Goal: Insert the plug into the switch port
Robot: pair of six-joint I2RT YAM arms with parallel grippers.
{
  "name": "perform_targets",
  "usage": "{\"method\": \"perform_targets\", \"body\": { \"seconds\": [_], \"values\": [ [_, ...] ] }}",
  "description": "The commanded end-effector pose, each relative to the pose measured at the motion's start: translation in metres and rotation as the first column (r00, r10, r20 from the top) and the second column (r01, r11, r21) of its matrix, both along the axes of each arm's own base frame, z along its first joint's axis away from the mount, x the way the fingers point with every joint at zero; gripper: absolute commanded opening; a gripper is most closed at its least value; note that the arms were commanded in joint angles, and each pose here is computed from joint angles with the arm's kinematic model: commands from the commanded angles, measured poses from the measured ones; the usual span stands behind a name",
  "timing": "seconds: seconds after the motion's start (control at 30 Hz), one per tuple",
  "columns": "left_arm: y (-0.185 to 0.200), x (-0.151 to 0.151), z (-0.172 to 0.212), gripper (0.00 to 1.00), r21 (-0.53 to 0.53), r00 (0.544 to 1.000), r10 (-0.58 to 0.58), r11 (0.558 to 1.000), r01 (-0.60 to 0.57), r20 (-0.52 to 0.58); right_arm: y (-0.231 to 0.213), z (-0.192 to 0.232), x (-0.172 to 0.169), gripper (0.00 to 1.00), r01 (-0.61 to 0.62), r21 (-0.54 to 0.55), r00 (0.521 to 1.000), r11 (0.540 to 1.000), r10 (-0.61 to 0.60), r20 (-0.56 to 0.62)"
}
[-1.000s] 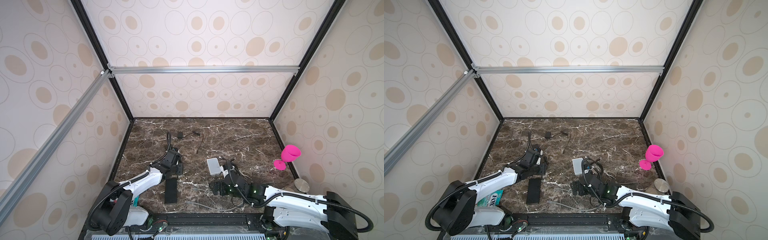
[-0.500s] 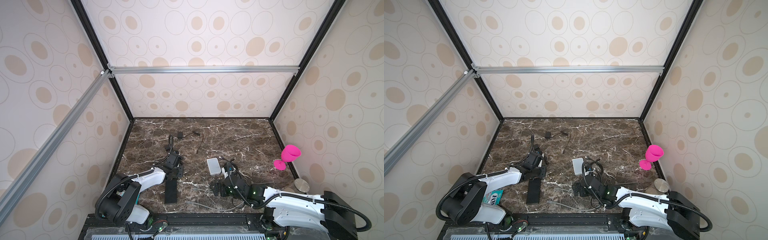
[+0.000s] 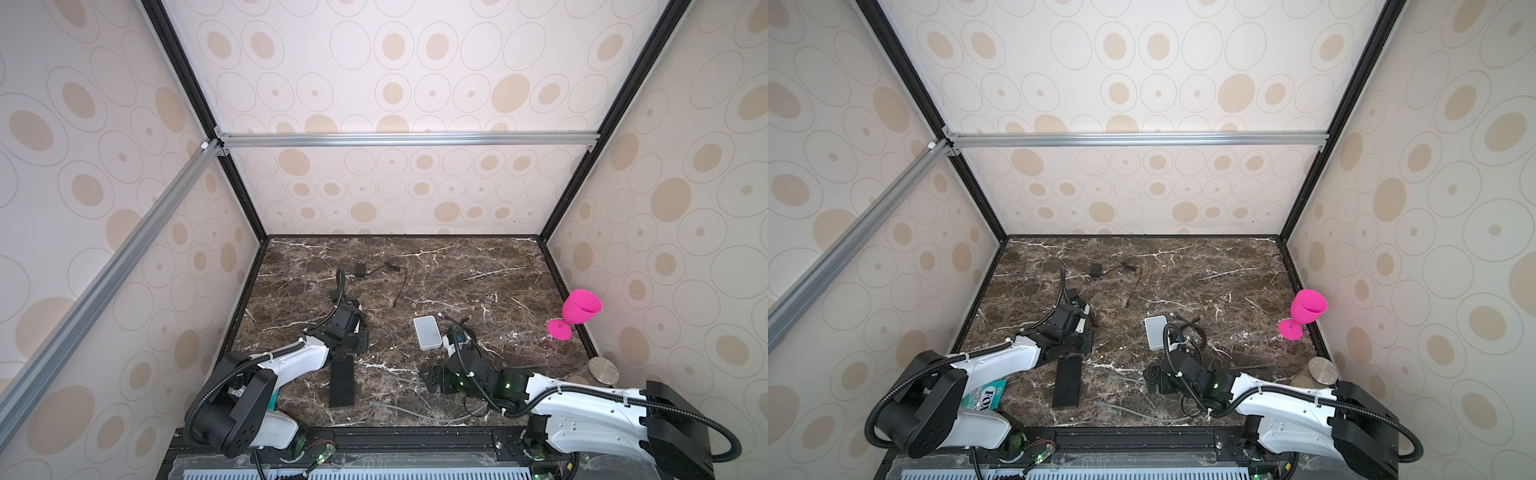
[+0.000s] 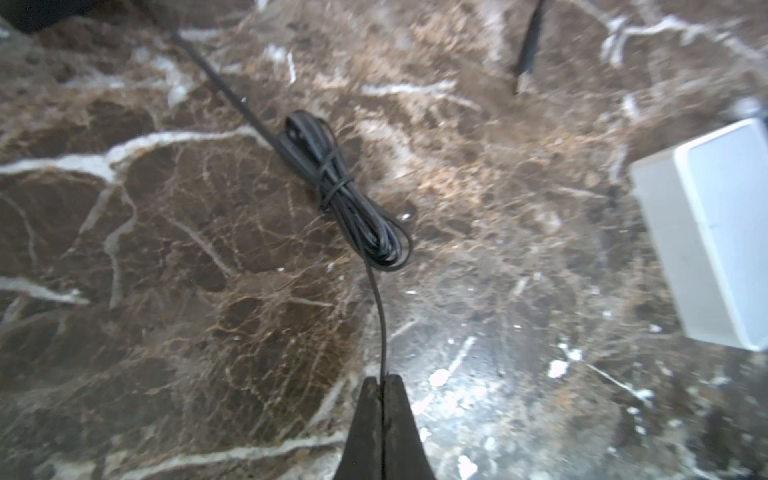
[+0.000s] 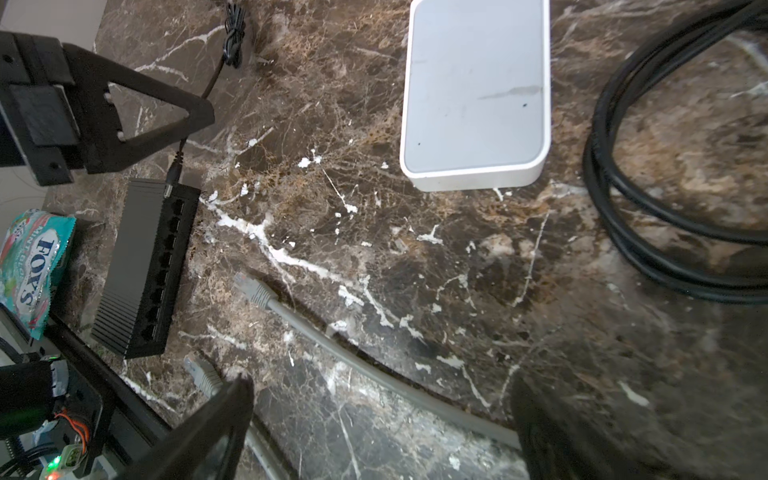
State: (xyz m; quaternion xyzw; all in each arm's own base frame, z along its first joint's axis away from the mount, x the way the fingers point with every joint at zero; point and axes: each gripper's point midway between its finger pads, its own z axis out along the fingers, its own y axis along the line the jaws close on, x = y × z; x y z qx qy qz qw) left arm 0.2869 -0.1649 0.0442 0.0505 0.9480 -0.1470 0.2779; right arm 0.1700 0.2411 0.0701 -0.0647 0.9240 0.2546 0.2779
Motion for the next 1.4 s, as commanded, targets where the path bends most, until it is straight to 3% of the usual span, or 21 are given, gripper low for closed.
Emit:
{"method": "perform_targets", "body": {
  "seconds": [0.0,0.13,0.2,0.27,0.43,0.6,0.73,0.87,1.03,1.2,1.3,1.37],
  "values": [
    [-0.026,0.000,0.027,0.00,-0.106,0.994,-0.088,0.990,0.094,0.061,0.020,0.014,-0.002,0.99,-0.067,0.068,0.998,0.995,0.066,0.019],
    [-0.058,-0.014,0.050,0.00,-0.198,0.969,-0.207,0.953,0.230,0.131,0.043,0.036,-0.005,0.97,-0.150,0.184,0.988,0.971,0.141,0.062],
    [-0.075,-0.023,0.063,0.00,-0.242,0.947,-0.269,0.921,0.307,0.176,0.051,0.047,-0.005,0.91,-0.173,0.234,0.984,0.957,0.157,0.086],
    [-0.090,-0.032,0.076,0.00,-0.280,0.920,-0.322,0.883,0.378,0.224,0.055,0.060,-0.004,0.82,-0.176,0.292,0.983,0.940,0.151,0.108],
    [-0.108,-0.049,0.091,0.00,-0.321,0.875,-0.387,0.822,0.470,0.289,0.048,0.077,0.003,0.75,-0.118,0.383,0.990,0.916,0.080,0.114],
    [-0.115,-0.065,0.096,0.00,-0.352,0.843,-0.431,0.772,0.529,0.322,0.036,0.075,0.012,0.64,-0.028,0.440,1.000,0.897,0.026,0.010],
    [-0.116,-0.075,0.105,0.00,-0.378,0.819,-0.433,0.736,0.562,0.376,0.042,0.077,0.017,0.50,-0.006,0.530,0.996,0.848,0.054,-0.076],
    [-0.114,-0.081,0.106,0.00,-0.388,0.816,-0.425,0.728,0.565,0.392,0.061,0.083,0.018,0.46,-0.017,0.577,0.987,0.817,0.108,-0.123],
    [-0.113,-0.085,0.102,0.00,-0.390,0.818,-0.427,0.728,0.564,0.386,0.089,0.087,0.024,0.30,-0.027,0.644,0.970,0.764,0.175,-0.167],
    [-0.111,-0.087,0.099,0.00,-0.391,0.822,-0.422,0.732,0.558,0.384,0.113,0.093,0.030,0.22,-0.057,0.691,0.957,0.720,0.237,-0.168],
    [-0.107,-0.086,0.097,0.00,-0.387,0.829,-0.409,0.744,0.545,0.381,0.114,0.094,0.032,0.22,-0.067,0.689,0.959,0.721,0.237,-0.154],
    [-0.104,-0.085,0.095,0.00,-0.383,0.836,-0.396,0.755,0.532,0.380,0.106,0.090,0.033,0.26,-0.057,0.660,0.966,0.749,0.207,-0.152]
  ]
}}
